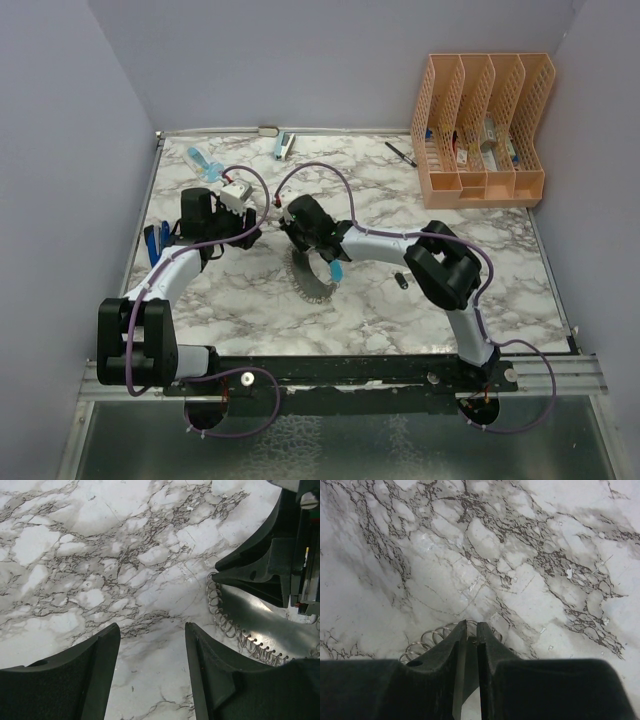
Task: Put the keys on the keyring
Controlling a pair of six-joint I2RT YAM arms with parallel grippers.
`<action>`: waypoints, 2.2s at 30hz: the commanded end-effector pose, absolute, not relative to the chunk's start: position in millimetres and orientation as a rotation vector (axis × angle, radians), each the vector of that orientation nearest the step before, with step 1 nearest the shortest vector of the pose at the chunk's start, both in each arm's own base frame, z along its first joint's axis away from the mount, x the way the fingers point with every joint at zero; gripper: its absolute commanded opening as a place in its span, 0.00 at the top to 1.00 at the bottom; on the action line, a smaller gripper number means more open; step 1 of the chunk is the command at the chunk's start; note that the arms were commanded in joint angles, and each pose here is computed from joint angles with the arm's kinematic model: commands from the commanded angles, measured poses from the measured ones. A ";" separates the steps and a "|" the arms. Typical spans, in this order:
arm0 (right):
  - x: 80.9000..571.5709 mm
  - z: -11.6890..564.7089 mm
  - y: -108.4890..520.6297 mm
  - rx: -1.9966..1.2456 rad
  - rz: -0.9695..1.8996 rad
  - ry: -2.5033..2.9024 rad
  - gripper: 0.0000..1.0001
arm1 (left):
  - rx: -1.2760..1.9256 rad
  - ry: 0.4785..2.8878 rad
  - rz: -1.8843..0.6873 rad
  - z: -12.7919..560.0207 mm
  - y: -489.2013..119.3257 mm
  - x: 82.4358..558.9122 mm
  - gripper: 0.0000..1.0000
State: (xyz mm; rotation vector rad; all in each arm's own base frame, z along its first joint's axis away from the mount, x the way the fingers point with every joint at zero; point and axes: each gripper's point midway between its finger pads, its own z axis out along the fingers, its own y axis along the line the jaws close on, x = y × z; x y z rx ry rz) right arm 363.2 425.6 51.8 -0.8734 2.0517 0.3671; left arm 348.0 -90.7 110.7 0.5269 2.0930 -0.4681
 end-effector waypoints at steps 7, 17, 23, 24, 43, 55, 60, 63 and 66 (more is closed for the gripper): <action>370.8 30.0 408.8 -0.821 0.335 2.150 0.84 | 0.516 2.084 -0.510 110.3 -91.4 346.8 0.43; 376.4 49.1 408.8 -0.807 0.329 2.111 0.83 | 0.516 2.084 -0.522 109.4 -91.2 346.5 0.43; 384.4 66.5 407.4 -0.783 0.304 2.068 0.80 | 0.518 2.086 -0.537 108.6 -92.2 345.9 0.43; 386.1 66.9 406.9 -0.782 0.294 2.070 0.79 | 0.518 2.087 -0.537 108.4 -92.3 345.9 0.43; 404.3 60.8 393.1 -0.741 0.246 2.107 0.72 | 0.518 2.093 -0.555 107.0 -91.9 345.1 0.44; 402.9 56.7 406.9 -0.791 0.303 2.122 0.74 | 0.515 2.103 -0.562 103.7 -91.5 345.1 0.44; 400.0 49.1 405.7 -0.807 0.296 2.152 0.75 | 0.515 2.104 -0.563 103.5 -91.3 345.0 0.44; 398.0 37.5 401.3 -0.811 0.272 2.186 0.75 | 0.514 2.103 -0.565 103.8 -91.4 345.0 0.44; 393.9 26.6 398.5 -0.823 0.262 2.217 0.75 | 0.515 2.102 -0.566 103.9 -91.5 344.9 0.44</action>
